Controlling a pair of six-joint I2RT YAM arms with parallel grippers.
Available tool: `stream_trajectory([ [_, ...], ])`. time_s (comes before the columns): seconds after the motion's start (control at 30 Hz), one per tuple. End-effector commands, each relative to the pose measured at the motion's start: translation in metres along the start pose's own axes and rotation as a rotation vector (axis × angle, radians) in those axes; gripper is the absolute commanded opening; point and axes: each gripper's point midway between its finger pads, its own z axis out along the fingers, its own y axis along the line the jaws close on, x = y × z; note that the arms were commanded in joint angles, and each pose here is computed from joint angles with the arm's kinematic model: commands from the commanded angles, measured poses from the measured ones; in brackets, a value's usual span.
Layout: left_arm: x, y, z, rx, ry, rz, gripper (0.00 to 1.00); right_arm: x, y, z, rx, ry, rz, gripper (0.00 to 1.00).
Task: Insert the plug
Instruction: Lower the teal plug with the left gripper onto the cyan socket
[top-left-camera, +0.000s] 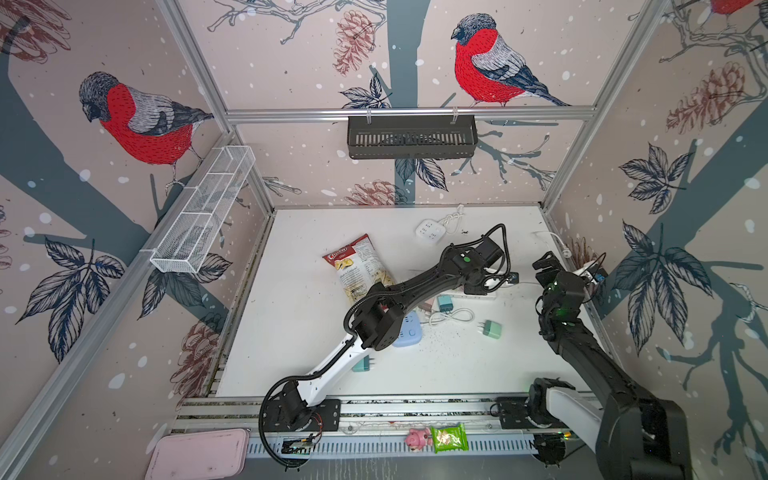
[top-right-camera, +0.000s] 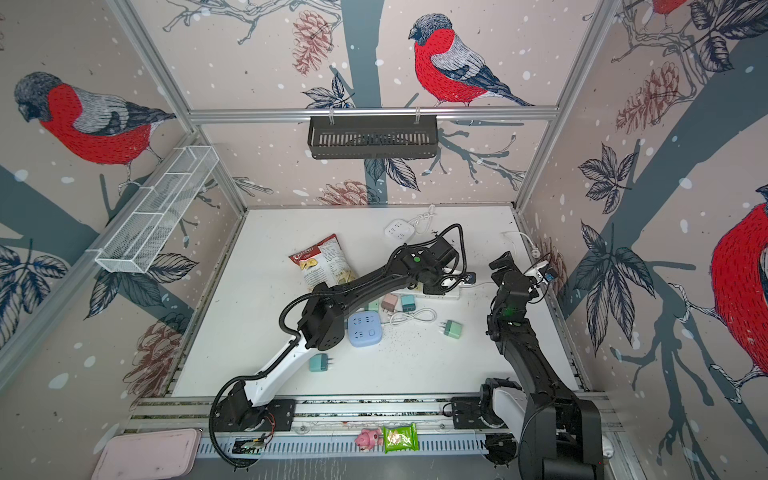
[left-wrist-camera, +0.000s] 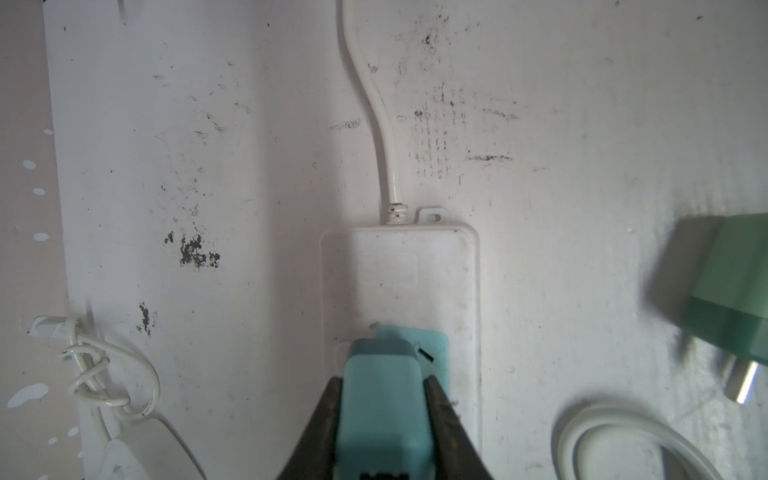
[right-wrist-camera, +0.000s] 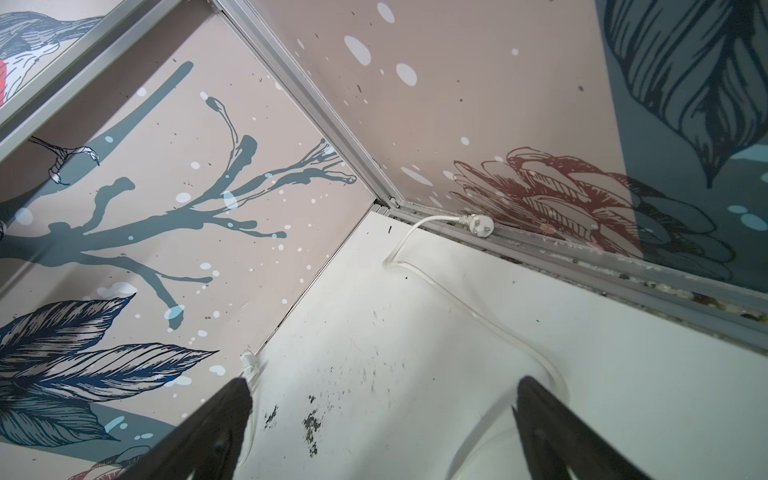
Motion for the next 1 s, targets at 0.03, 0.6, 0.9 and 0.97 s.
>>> stream_trajectory([
  [0.03,0.009,-0.013,-0.003,0.051,0.043,-0.009,0.00,-0.001,0.001,0.000,-0.006,-0.004,0.006,1.00],
  [0.6,0.009,-0.028,-0.002,0.120,0.033,-0.023,0.00,-0.001,0.001,0.000,-0.011,-0.001,0.012,1.00],
  [0.9,0.030,-0.029,-0.011,0.160,0.107,-0.111,0.00,-0.001,0.001,0.000,-0.013,-0.001,0.016,1.00],
  [0.97,0.031,-0.034,-0.018,0.186,0.115,-0.119,0.00,-0.001,0.001,0.000,-0.015,0.002,0.016,1.00],
])
